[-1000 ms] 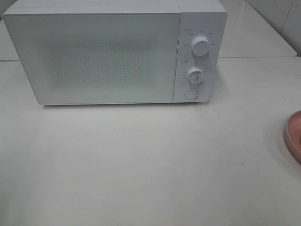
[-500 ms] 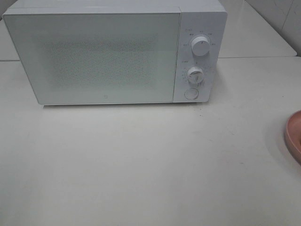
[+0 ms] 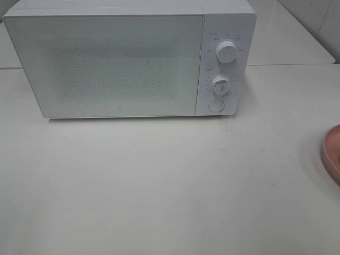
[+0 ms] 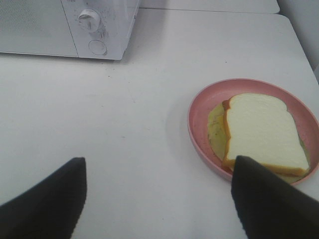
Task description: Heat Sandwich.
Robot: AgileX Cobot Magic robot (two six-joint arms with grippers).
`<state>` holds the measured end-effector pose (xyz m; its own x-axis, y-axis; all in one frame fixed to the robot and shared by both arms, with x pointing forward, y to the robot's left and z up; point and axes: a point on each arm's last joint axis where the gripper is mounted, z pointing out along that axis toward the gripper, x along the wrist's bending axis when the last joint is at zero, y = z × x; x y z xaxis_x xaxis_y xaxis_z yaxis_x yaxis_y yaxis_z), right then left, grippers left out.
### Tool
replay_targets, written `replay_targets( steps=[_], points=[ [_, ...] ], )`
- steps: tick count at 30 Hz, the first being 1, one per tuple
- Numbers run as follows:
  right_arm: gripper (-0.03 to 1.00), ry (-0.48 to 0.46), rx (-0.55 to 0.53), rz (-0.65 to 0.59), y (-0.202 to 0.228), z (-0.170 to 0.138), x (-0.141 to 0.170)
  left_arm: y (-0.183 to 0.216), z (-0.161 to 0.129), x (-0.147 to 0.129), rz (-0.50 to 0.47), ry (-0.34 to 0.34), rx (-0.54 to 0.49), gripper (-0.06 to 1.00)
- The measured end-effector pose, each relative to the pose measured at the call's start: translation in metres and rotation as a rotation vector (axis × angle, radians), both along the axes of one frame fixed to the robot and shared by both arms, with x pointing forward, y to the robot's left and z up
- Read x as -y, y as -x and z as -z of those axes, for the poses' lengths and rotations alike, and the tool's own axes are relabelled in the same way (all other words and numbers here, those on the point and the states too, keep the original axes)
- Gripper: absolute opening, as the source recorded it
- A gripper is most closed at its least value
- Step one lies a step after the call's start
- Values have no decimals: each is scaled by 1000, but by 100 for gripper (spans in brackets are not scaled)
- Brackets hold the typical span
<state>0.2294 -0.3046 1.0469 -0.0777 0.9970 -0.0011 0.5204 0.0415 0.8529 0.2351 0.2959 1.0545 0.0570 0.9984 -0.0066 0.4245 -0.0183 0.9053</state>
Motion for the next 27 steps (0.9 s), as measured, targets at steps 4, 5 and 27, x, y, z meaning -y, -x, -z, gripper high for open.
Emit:
replay_targets(
  steps=[4,5,27],
  points=[
    [77,0,0,0,0,0,0,0,0,0,0,0,0,99],
    [77,0,0,0,0,0,0,0,0,0,0,0,0,99],
    [77,0,0,0,0,0,0,0,0,0,0,0,2,99]
  ],
)
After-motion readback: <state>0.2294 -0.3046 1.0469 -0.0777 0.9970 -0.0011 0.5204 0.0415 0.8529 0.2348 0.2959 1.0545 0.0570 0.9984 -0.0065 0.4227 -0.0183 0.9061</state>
